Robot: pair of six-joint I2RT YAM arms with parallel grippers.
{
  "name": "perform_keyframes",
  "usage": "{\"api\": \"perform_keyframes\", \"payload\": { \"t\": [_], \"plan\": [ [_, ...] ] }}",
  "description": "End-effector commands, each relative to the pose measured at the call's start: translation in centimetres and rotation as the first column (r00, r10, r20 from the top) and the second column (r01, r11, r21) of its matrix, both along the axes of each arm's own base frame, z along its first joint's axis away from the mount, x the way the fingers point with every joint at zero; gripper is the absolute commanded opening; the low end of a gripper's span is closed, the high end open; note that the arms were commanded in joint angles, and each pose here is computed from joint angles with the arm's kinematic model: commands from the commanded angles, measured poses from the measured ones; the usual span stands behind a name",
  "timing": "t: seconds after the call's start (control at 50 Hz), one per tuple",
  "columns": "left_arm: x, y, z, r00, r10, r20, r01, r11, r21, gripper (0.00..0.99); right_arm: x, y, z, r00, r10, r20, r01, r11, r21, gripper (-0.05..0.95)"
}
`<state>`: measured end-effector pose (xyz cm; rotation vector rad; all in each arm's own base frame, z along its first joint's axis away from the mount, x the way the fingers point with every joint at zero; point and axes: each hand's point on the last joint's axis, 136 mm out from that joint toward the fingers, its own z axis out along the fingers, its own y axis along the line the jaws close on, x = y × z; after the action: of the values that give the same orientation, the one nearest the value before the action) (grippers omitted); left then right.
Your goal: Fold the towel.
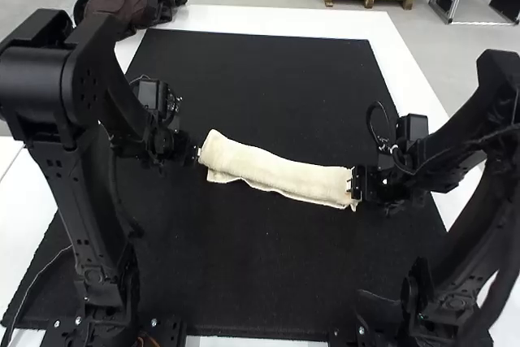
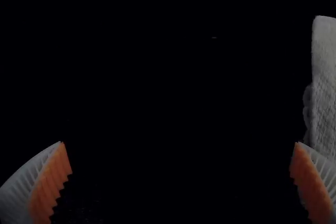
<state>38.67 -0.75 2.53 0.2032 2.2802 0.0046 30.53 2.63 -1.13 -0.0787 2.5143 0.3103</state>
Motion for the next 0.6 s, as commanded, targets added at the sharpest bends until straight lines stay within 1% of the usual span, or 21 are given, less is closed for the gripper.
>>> {"api": "perform_keyframes", "payload": {
  "t": [0.0, 0.12, 0.24, 0.38, 0.46, 0.58],
  "plan": [
    [0.4, 0.4, 1.7, 0.998, 0.029, 0.05, -0.028, 0.9996, -0.009, 0.97, 0.7, 0.2, 0.2, 1.0, 0.011, 0.018, -0.011, 1.0, 0.004, 0.89],
    [0.9, 0.5, 3.2, 0.994, 0.062, 0.094, -0.057, 0.9971, -0.051, 0.97, 0.9, 0.2, -0.1, 1.0, 0.011, 0.013, -0.011, 1.0, 0.005, 0.89],
    [1.3, 0.9, 5.3, 0.984, 0.088, 0.155, -0.077, 0.9943, -0.074, 0.97, 1.0, 0.6, -0.3, 1.0, 0.022, 0.009, -0.022, 1.0, 0.006, 0.89],
    [1.4, 1.9, 6.6, 0.976, 0.112, 0.188, -0.099, 0.992, -0.078, 0.97, 1.3, 1.2, -0.1, 0.999, 0.031, 0.014, -0.031, 0.999, 0.013, 0.89],
    [1.2, 2.4, 6.4, 0.976, 0.125, 0.179, -0.113, 0.9907, -0.076, 0.97, 1.7, 1.5, 0.2, 0.999, 0.032, 0.021, -0.032, 0.999, 0.017, 0.89],
    [0.9, 3.0, 6.0, 0.978, 0.136, 0.16, -0.126, 0.9894, -0.072, 0.97, 1.7, 1.6, 1.1, 0.999, 0.036, -0.002, -0.036, 0.999, 0.018, 0.89]
  ]
}}
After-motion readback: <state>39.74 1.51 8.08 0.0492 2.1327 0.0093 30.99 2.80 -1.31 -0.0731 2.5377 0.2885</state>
